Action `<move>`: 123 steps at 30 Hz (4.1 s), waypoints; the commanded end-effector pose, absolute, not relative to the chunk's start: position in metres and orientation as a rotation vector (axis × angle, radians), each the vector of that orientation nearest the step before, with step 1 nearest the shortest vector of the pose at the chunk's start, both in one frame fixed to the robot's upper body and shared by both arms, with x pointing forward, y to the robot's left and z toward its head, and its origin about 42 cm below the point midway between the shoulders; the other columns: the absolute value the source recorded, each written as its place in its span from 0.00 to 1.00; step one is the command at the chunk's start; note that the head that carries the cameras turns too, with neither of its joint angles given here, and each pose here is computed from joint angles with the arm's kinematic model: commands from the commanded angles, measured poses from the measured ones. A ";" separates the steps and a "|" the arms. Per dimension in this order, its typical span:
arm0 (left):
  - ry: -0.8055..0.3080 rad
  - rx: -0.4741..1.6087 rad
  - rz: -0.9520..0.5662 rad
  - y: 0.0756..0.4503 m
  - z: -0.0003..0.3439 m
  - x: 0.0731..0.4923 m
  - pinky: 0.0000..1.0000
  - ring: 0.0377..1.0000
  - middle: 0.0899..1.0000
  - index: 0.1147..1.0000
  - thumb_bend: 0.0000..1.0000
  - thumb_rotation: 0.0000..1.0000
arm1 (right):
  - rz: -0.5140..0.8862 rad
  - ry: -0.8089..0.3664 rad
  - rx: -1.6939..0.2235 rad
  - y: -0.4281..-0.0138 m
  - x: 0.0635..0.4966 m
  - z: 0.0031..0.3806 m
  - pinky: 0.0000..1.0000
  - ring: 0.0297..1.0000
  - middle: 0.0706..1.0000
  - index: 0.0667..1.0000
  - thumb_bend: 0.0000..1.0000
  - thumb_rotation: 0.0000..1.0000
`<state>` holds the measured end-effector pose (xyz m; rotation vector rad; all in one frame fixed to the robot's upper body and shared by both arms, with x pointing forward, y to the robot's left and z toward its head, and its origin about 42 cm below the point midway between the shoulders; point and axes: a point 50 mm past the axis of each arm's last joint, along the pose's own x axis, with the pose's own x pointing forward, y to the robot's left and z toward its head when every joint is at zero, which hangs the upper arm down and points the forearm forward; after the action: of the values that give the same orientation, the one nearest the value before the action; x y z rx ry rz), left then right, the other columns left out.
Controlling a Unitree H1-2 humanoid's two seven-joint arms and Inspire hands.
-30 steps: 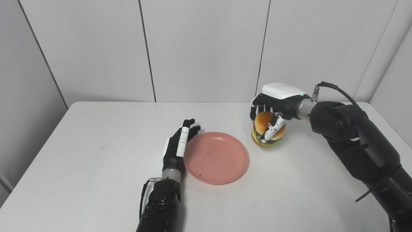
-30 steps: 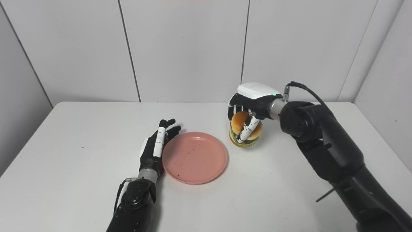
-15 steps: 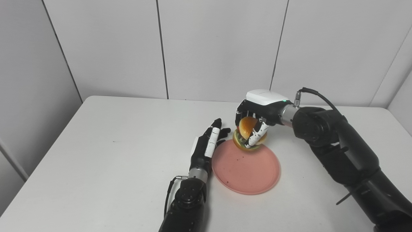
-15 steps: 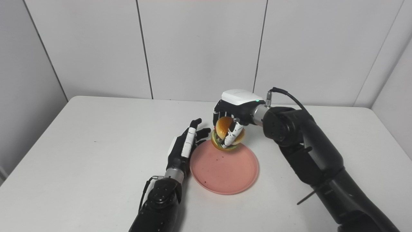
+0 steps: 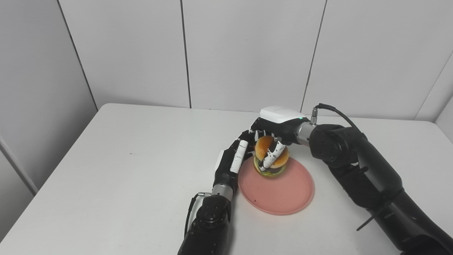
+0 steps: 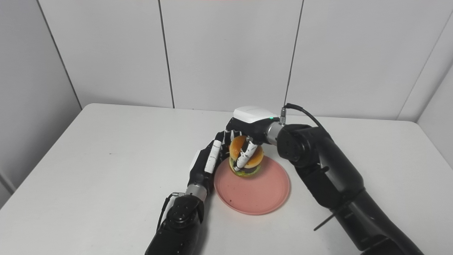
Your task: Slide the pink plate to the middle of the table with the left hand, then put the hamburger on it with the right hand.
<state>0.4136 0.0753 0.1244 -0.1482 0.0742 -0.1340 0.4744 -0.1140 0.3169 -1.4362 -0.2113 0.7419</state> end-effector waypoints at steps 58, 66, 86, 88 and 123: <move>0.184 -0.152 -0.124 0.100 0.109 0.401 0.93 0.84 0.73 0.82 0.89 0.95 | 0.852 0.107 -1.527 -0.128 0.475 0.315 0.81 0.91 0.91 0.79 1.00 0.33; 0.179 -0.145 -0.125 0.102 0.108 0.401 0.92 0.84 0.72 0.82 0.89 0.96 | 0.756 -0.009 -1.559 -0.147 0.448 0.348 0.82 0.98 0.98 0.82 1.00 0.40; 0.082 -0.145 -0.044 0.117 0.119 0.402 0.87 0.84 0.79 0.77 0.86 0.95 | 0.366 -0.369 -0.682 -0.247 0.396 0.299 0.75 0.83 0.83 0.78 0.86 0.51; 0.032 -0.137 -0.006 0.121 0.121 0.400 0.82 0.84 0.82 0.75 0.84 0.93 | 0.250 -0.373 -0.460 -0.248 0.396 0.269 0.70 0.79 0.82 0.80 0.77 0.59; -0.100 0.014 0.075 0.139 0.116 0.390 0.96 0.99 0.98 0.94 0.83 0.94 | -0.028 -0.175 0.102 -0.226 0.387 0.130 0.92 0.92 0.91 0.88 0.82 0.91</move>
<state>0.3906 0.1351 0.1155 0.0094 -0.0916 0.0763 0.3923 -0.2180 0.1340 0.1239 -0.1728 -0.0240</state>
